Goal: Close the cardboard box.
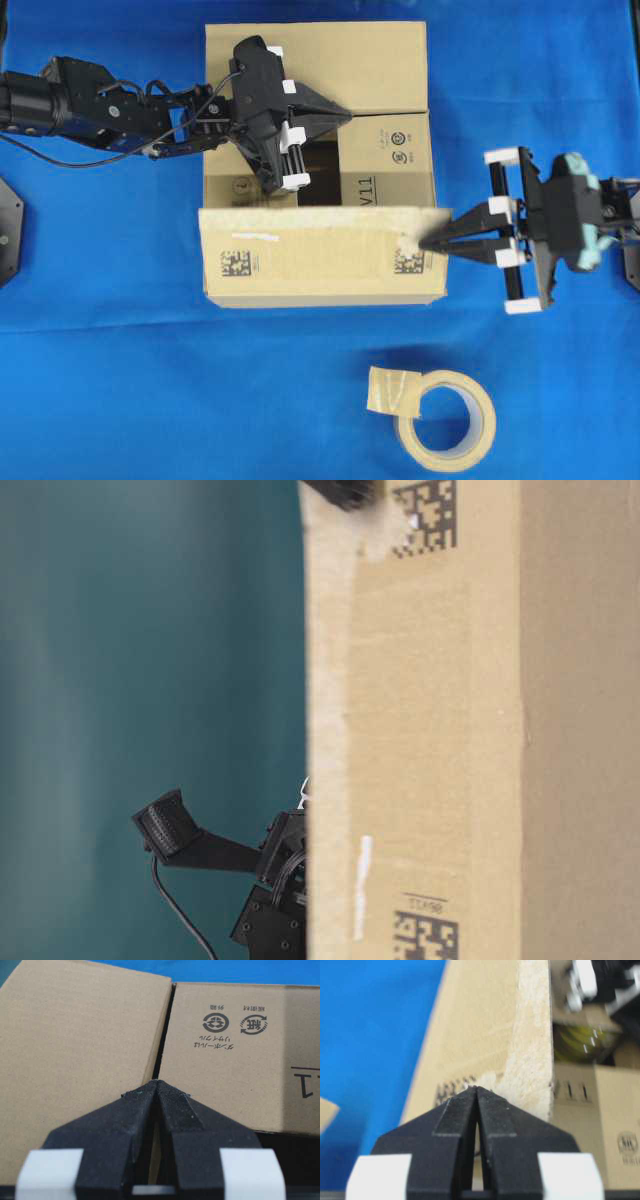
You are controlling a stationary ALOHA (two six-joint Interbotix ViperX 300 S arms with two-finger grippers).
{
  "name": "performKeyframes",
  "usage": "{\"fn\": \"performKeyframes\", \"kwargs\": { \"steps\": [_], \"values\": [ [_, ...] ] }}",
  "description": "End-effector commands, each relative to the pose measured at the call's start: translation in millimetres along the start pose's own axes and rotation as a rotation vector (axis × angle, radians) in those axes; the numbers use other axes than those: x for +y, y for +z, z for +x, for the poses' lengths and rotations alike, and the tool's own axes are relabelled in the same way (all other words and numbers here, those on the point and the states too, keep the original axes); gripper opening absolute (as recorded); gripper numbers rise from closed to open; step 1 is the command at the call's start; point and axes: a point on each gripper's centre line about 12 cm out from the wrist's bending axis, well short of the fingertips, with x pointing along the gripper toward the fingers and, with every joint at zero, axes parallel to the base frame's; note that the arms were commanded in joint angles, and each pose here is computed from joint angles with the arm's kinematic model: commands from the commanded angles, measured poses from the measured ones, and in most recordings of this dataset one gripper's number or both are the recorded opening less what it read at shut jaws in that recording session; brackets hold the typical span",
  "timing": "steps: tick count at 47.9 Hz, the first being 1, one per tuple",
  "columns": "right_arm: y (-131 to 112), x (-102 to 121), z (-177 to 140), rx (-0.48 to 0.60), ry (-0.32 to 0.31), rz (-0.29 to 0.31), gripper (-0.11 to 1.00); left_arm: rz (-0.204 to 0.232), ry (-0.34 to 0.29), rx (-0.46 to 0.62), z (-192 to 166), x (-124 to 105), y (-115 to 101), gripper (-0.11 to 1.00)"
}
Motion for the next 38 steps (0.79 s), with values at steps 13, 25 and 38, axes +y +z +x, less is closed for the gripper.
{"fn": "performKeyframes", "kwargs": {
  "steps": [13,25,38],
  "values": [
    [-23,-12,15,0.112,-0.052,0.061,0.0,0.0,-0.005,-0.035,-3,-2,14,0.0],
    [-26,-13,16,0.122,-0.059,0.075,0.0,0.002,-0.011,-0.034,-4,-5,13,0.0],
    [-24,-13,17,0.115,-0.058,0.077,0.01,0.008,-0.016,-0.036,-12,-6,25,0.0]
  ]
}}
